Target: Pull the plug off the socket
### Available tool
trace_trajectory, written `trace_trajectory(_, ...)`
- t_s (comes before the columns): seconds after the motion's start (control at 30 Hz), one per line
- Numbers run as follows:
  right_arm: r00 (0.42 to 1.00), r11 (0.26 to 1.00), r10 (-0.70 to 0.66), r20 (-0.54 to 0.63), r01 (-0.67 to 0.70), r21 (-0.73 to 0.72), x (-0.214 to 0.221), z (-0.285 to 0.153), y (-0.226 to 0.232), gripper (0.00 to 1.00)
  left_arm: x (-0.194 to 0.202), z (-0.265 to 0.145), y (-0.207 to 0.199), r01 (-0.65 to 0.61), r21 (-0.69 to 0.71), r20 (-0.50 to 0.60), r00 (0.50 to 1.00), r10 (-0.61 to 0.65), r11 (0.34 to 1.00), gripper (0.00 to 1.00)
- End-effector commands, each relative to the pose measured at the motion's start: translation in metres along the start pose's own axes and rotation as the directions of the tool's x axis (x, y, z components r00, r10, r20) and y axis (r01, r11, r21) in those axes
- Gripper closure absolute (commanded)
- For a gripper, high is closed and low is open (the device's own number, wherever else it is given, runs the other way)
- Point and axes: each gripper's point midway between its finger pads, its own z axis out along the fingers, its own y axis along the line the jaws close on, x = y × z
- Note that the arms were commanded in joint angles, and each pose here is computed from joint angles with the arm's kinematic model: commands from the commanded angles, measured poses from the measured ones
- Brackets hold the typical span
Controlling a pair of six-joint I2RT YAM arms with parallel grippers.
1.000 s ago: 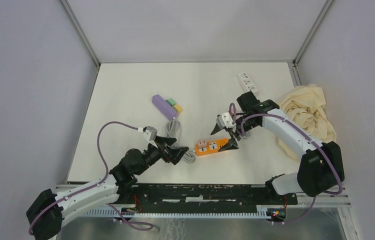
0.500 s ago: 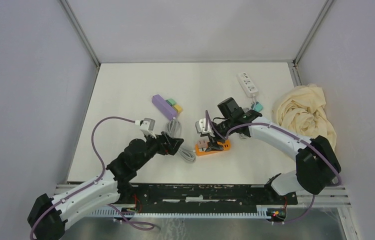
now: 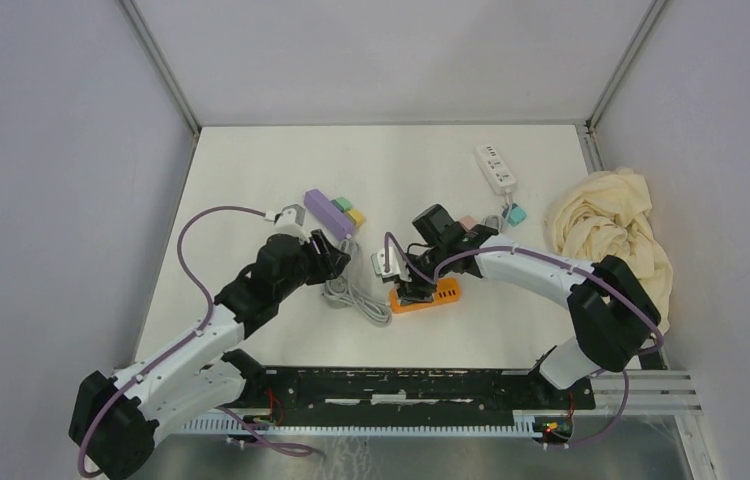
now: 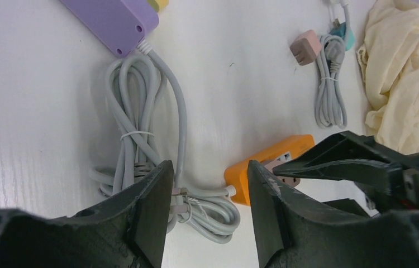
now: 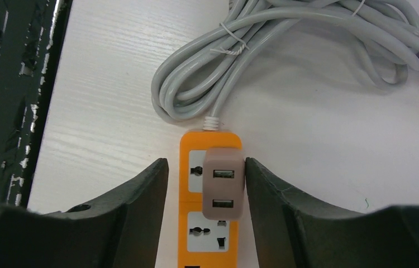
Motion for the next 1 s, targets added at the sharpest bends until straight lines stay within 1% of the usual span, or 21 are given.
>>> trace_trajectory(0.0, 0.999, 0.999, -0.014, -0.03, 0.015, 0.031, -0.007, 0.005, -0.013, 0.45, -0.014, -0.011, -0.016, 0.024, 0.04, 0.009, 1.0, -0.025, 0.999, 0.41)
trace_trajectory(0.13, 0.999, 0.999, -0.012, -0.053, 0.014, 0.045, -0.005, 0.003, -0.017, 0.55, 0.001, -0.014, -0.03, -0.021, 0.187, -0.004, 1.0, 0.023, 0.982, 0.38)
trace_trajectory(0.17, 0.998, 0.998, -0.012, -0.063, 0.016, 0.055, -0.003, 0.002, -0.019, 0.56, 0.008, -0.014, -0.034, -0.035, 0.236, -0.016, 0.999, 0.04, 0.971, 0.37)
trace_trajectory(0.27, 0.995, 0.998, -0.018, -0.095, 0.024, 0.066, 0.004, 0.002, -0.022, 0.57, 0.016, -0.018, -0.052, -0.08, 0.377, 0.001, 0.996, 0.086, 0.923, 0.37)
trace_trajectory(0.37, 0.993, 0.998, -0.011, -0.115, 0.018, 0.064, 0.009, 0.003, -0.023, 0.57, 0.021, -0.021, -0.063, -0.161, 0.473, 0.049, 0.986, 0.157, 0.866, 0.36)
trace_trajectory(0.4, 0.993, 0.998, -0.01, -0.117, 0.018, 0.064, 0.009, 0.003, -0.024, 0.6, 0.022, -0.023, -0.066, -0.194, 0.497, 0.072, 0.98, 0.183, 0.846, 0.34)
trace_trajectory(0.47, 0.993, 0.998, 0.007, -0.119, 0.0, 0.058, 0.009, 0.001, -0.024, 0.7, 0.023, -0.026, -0.073, -0.283, 0.529, 0.139, 0.959, 0.247, 0.8, 0.28)
trace_trajectory(0.53, 0.994, 0.998, 0.036, -0.104, -0.031, 0.048, 0.007, -0.003, -0.025, 0.78, 0.027, -0.031, -0.08, -0.385, 0.545, 0.233, 0.923, 0.307, 0.744, 0.19)
trace_trajectory(0.63, 0.994, 0.996, 0.085, -0.075, -0.082, 0.042, 0.01, -0.012, -0.028, 0.89, 0.033, -0.042, -0.092, -0.548, 0.532, 0.412, 0.834, 0.368, 0.646, 0.05)
trace_trajectory(0.7, 0.99, 0.99, 0.138, -0.031, -0.137, 0.044, 0.009, -0.021, -0.033, 0.93, 0.038, -0.047, -0.096, -0.618, 0.518, 0.49, 0.781, 0.387, 0.592, 0.01)
trace_trajectory(0.73, 0.985, 0.984, 0.17, -0.013, -0.169, 0.05, 0.01, -0.026, -0.036, 0.94, 0.039, -0.049, -0.096, -0.638, 0.513, 0.518, 0.763, 0.386, 0.574, 0.0)
trace_trajectory(0.8, 0.973, 0.972, 0.228, 0.021, -0.229, 0.058, 0.01, -0.035, -0.042, 0.96, 0.039, -0.045, -0.094, -0.663, 0.493, 0.543, 0.74, 0.396, 0.563, 0.01)
trace_trajectory(0.9, 0.957, 0.955, 0.288, 0.035, -0.29, 0.068, 0.013, -0.039, -0.049, 0.97, 0.045, -0.03, -0.097, -0.684, 0.488, 0.512, 0.728, 0.456, 0.543, 0.01)
trace_trajectory(0.93, 0.95, 0.947, 0.312, 0.03, -0.313, 0.072, 0.017, -0.038, -0.051, 0.97, 0.049, -0.025, -0.099, -0.678, 0.497, 0.494, 0.734, 0.466, 0.541, 0.01)
trace_trajectory(0.97, 0.94, 0.936, 0.34, 0.027, -0.341, 0.089, 0.021, -0.038, -0.055, 0.97, 0.052, -0.02, -0.099, -0.66, 0.511, 0.469, 0.751, 0.465, 0.55, 0.01)
